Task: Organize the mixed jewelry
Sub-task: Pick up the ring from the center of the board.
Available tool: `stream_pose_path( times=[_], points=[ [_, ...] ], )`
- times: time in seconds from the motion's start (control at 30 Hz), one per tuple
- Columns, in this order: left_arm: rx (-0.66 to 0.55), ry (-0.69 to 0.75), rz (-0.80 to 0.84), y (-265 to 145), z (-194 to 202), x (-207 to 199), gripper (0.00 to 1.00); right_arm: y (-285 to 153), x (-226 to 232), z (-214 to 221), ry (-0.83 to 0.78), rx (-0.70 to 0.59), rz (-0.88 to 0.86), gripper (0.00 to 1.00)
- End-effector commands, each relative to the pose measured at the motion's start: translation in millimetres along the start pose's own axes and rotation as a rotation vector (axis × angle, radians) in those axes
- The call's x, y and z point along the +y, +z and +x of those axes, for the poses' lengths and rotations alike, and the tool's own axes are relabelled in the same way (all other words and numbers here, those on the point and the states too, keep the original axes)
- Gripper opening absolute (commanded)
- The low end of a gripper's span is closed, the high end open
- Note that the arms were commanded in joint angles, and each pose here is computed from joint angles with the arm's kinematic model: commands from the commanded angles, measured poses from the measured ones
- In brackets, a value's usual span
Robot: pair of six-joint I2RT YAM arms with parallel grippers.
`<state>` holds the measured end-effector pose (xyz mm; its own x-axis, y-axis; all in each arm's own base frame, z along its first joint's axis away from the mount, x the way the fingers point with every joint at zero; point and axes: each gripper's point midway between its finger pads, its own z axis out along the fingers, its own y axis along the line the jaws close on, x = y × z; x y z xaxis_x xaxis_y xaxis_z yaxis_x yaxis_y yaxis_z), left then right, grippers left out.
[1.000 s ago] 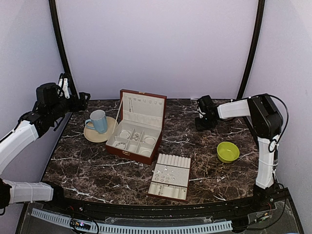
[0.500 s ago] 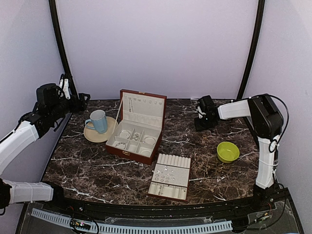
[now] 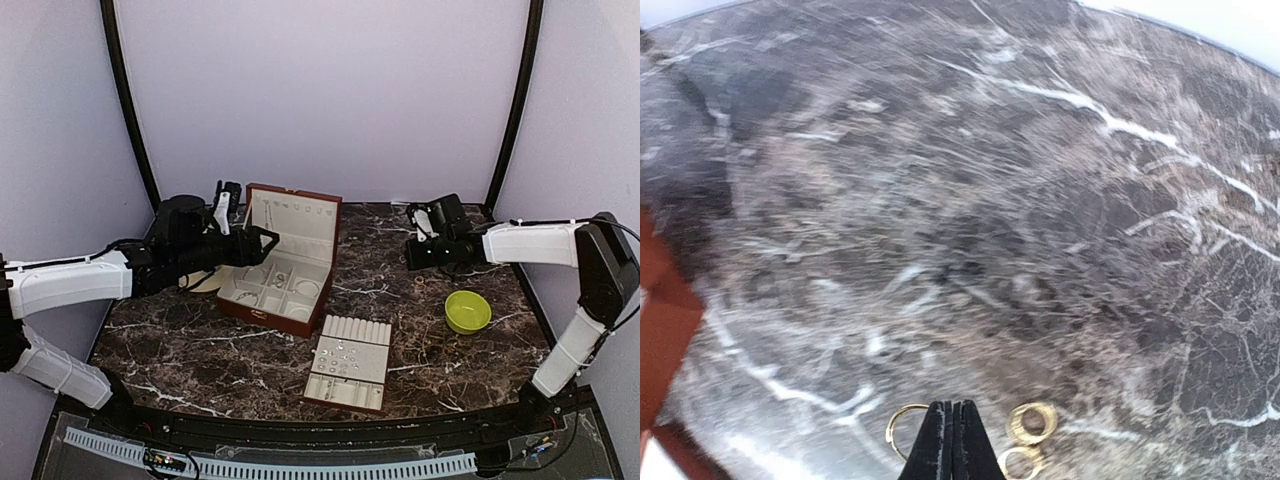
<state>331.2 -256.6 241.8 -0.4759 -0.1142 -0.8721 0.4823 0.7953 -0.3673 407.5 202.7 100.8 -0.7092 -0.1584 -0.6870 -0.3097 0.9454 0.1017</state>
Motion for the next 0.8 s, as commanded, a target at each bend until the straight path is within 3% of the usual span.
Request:
stream_pose_path(
  times=[0.0, 0.23, 0.43, 0.77],
  points=[
    [-0.030, -0.138, 0.133, 19.4, -2.1, -49.1, 0.77, -34.9, 36.5, -15.1, -0.003, -0.148, -0.105, 0.00],
    [0.083, -0.188, 0.311, 49.1, 26.0, -111.4, 0.77, -92.2, 91.8, -32.6, -0.004, -0.353, -0.280, 0.00],
    [0.150, -0.190, 0.444, 64.5, 41.6, -151.1, 0.63, -128.7, 130.9, -45.4, -0.066, -0.500, -0.364, 0.00],
    [0.171, -0.185, 0.510, 70.4, 45.3, -167.4, 0.55, -140.4, 161.6, -44.6, -0.161, -0.529, -0.411, 0.00]
  ],
)
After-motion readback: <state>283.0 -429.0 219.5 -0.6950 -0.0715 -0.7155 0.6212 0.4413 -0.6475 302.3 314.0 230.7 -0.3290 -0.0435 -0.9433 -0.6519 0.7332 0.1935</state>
